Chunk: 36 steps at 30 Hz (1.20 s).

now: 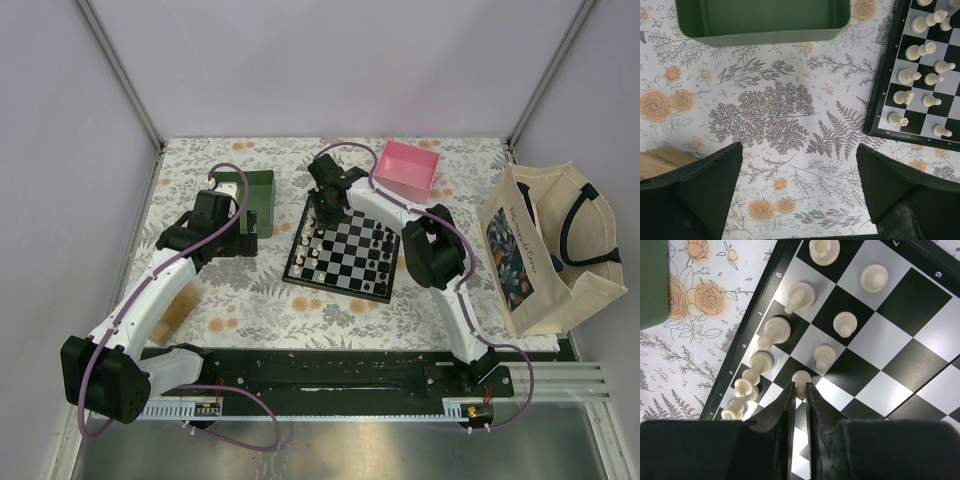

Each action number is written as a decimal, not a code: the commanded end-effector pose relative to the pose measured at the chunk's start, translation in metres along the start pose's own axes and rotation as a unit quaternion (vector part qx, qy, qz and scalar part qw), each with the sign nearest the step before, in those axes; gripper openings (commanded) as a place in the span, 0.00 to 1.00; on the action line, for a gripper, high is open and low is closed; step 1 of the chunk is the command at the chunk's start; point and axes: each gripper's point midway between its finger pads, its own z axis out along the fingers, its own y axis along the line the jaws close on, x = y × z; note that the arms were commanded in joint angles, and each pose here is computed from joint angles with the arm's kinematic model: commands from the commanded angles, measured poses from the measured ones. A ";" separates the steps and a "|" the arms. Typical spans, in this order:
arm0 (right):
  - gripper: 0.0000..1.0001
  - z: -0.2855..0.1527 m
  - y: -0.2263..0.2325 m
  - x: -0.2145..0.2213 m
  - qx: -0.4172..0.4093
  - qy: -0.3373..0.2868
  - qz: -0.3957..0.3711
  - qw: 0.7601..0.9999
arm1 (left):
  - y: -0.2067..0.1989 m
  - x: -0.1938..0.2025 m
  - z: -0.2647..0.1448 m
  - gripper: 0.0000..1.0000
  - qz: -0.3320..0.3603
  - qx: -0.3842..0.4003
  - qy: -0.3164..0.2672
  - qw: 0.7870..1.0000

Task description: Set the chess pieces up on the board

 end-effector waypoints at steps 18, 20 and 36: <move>0.38 -0.047 0.017 -0.014 -0.021 -0.037 -0.010 0.999 | -0.002 -0.013 -0.003 0.99 -0.001 0.008 -0.020 1.000; 0.38 -0.051 0.018 -0.011 -0.026 -0.038 -0.007 0.999 | -0.002 -0.012 -0.003 0.99 -0.001 0.008 -0.019 1.000; 0.38 -0.044 0.034 0.019 -0.062 -0.008 0.006 0.998 | -0.003 -0.013 -0.003 0.99 -0.001 0.010 -0.020 1.000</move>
